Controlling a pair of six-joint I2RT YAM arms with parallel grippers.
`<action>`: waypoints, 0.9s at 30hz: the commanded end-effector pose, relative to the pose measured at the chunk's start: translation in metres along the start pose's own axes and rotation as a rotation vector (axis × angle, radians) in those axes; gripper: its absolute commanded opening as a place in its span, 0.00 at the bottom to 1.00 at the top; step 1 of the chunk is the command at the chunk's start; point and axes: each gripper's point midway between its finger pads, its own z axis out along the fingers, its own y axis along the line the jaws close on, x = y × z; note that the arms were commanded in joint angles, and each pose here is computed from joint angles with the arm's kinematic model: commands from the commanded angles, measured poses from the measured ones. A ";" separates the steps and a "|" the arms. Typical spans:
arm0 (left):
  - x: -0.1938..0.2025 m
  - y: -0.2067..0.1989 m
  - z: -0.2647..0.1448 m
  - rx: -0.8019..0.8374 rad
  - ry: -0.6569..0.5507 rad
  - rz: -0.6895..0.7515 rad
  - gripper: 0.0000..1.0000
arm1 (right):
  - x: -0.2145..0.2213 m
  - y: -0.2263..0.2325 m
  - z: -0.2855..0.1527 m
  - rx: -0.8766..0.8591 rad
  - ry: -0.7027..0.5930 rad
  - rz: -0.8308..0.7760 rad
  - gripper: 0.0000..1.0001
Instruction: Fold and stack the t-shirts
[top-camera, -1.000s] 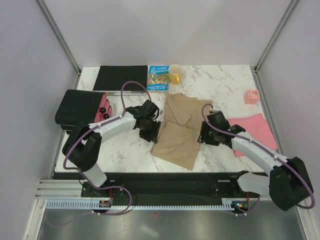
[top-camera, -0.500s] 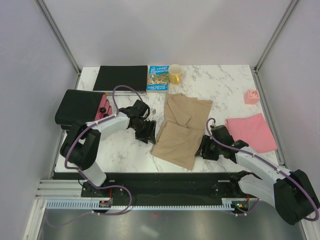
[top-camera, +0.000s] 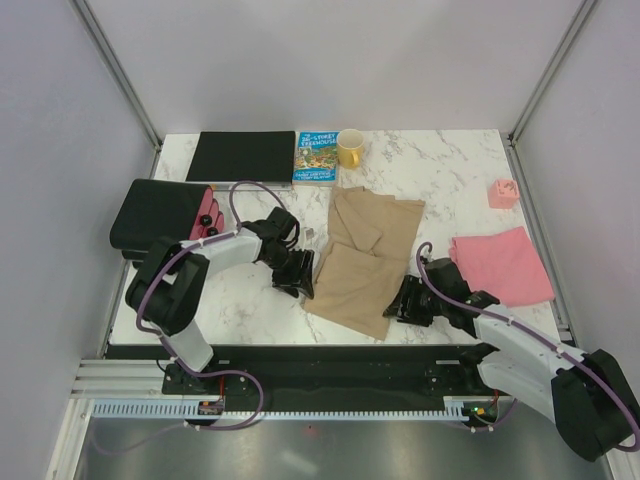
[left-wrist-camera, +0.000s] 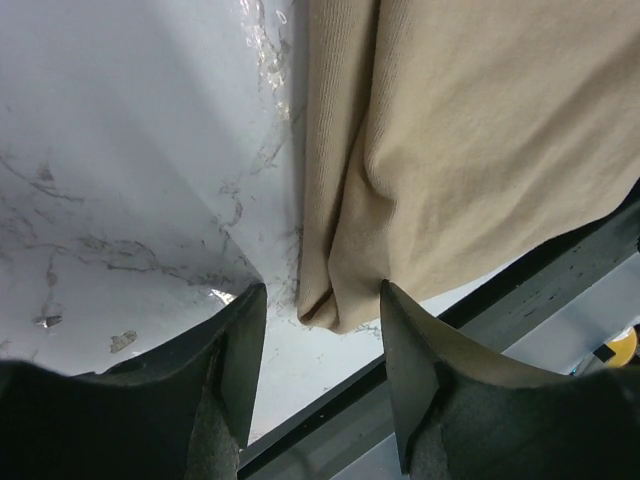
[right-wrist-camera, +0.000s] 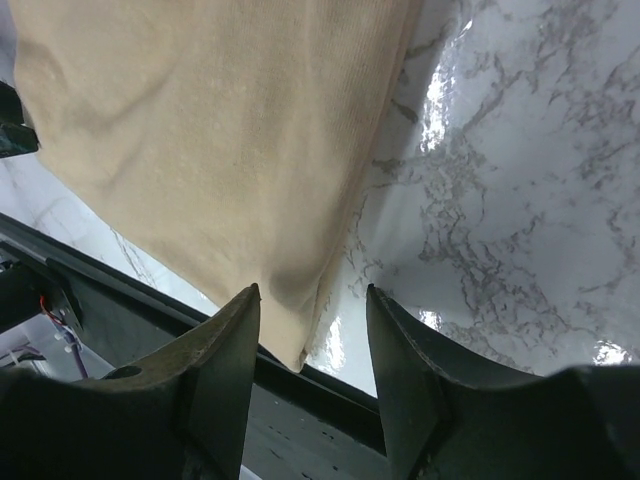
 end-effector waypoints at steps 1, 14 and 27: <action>-0.001 -0.007 0.008 0.052 0.018 -0.012 0.57 | 0.016 -0.014 0.004 0.033 0.038 0.018 0.55; 0.001 -0.003 0.017 0.049 0.035 -0.020 0.55 | 0.030 -0.012 0.013 0.049 0.066 -0.001 0.54; 0.005 0.002 0.020 0.031 0.043 -0.013 0.48 | 0.028 -0.013 0.027 0.090 0.063 -0.029 0.43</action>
